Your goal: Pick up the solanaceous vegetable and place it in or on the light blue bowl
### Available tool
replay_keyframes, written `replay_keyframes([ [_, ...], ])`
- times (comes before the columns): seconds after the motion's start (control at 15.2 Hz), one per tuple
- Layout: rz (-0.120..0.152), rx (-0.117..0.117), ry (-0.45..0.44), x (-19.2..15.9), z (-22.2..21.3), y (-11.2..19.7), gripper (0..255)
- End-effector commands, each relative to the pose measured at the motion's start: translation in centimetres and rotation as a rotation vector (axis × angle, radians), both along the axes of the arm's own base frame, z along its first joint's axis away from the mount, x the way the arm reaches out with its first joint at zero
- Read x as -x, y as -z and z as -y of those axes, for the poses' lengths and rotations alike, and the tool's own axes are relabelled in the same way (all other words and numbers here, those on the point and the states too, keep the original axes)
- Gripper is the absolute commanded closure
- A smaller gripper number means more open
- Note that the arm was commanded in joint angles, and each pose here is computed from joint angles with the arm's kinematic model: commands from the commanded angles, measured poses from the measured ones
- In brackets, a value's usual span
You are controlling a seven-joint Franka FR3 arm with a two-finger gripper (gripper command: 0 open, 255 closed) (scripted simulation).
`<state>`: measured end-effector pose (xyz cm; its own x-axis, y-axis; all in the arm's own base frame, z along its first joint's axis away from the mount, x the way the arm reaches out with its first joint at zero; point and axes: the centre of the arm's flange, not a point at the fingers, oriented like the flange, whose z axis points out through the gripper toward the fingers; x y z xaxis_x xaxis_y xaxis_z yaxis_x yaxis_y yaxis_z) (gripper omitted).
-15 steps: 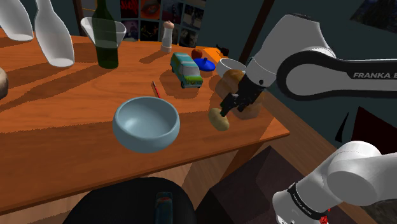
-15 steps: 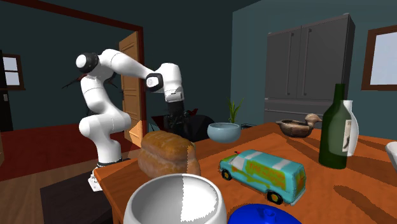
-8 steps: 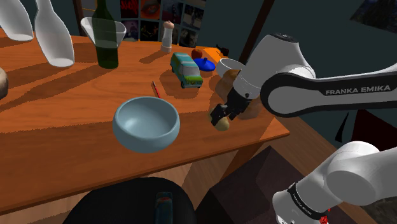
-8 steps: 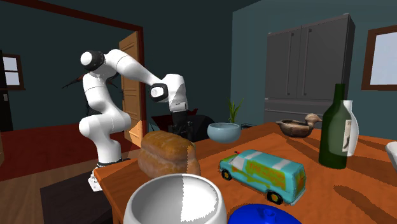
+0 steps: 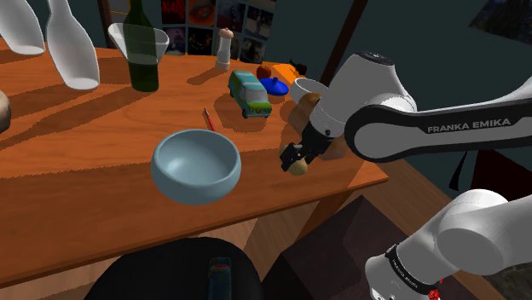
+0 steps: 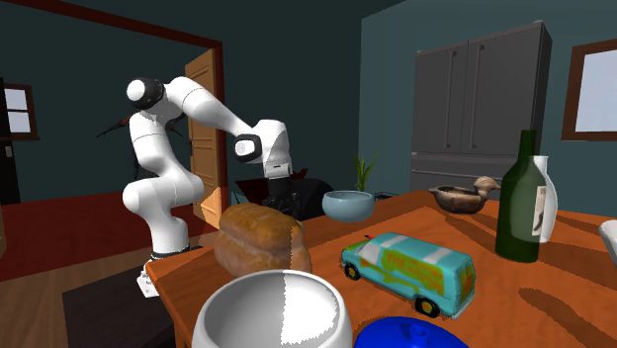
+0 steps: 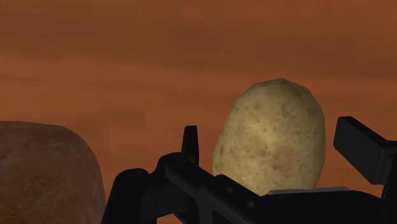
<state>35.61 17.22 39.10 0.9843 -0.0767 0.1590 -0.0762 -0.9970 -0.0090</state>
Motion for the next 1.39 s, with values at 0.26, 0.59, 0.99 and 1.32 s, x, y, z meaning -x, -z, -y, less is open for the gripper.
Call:
replay_keyframes([
  [0.26,0.0,0.0,0.0,0.0,0.0,0.0,255],
  [0.59,0.0,0.0,0.0,0.0,0.0,0.0,255],
  [0.99,0.0,0.0,0.0,0.0,0.0,-2.1,255],
  [1.32,0.0,0.0,0.0,0.0,0.0,-4.7,255],
])
